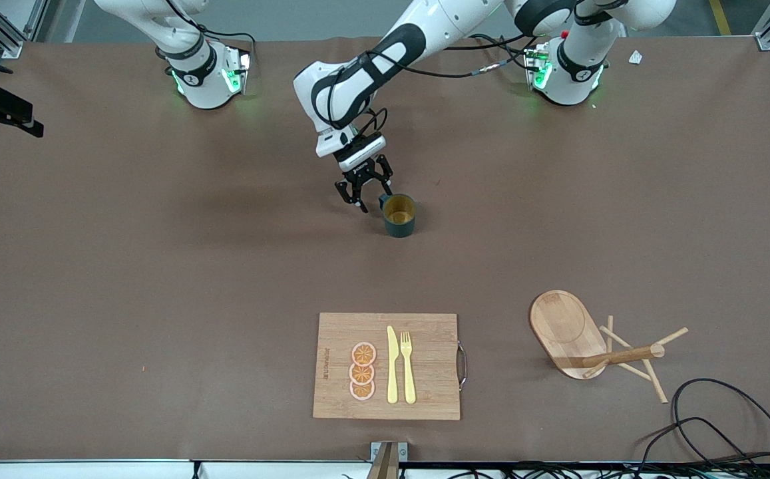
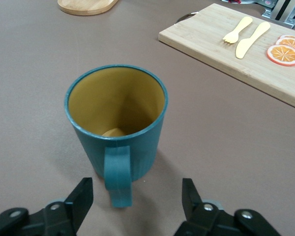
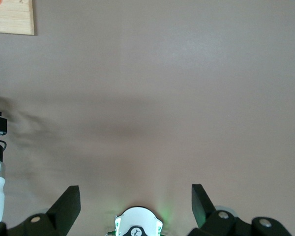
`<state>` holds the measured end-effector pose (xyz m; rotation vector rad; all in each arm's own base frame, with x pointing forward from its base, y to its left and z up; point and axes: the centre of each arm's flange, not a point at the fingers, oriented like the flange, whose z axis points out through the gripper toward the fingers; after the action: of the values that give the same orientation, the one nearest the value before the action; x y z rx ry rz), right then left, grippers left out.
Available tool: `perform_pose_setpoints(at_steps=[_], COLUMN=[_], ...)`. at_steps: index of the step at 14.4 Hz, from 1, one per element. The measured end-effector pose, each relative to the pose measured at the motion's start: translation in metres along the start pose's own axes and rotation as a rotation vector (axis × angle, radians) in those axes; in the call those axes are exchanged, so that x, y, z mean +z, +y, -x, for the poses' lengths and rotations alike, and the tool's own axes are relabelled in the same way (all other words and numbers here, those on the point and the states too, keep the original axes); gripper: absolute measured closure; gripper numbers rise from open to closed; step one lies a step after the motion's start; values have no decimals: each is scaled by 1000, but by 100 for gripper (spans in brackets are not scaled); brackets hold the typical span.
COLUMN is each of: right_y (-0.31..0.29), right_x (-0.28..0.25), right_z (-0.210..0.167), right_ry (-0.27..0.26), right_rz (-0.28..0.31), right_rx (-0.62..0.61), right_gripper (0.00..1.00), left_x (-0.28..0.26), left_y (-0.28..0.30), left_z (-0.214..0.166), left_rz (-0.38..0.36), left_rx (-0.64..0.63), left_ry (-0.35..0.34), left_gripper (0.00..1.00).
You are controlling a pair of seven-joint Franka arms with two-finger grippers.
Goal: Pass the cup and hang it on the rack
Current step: 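Lower the left gripper and close it on the mug handle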
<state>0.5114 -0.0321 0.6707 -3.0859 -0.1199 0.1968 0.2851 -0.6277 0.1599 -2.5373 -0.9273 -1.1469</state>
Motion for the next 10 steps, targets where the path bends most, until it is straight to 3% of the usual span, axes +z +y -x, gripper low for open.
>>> perform_pose_setpoints(at_steps=[7,10], right_y=[3,3], right_x=[2,2], right_z=[1,1], right_ry=[-6,-8], right_rz=[-1,-1], right_rx=[4,5], right_gripper=[0,0], left_x=[24,30], left_y=[-9,-11], left_z=[13,18], left_rz=[-14,-14], left_rx=[41,59], left_ry=[69,78], left_gripper=[25,34])
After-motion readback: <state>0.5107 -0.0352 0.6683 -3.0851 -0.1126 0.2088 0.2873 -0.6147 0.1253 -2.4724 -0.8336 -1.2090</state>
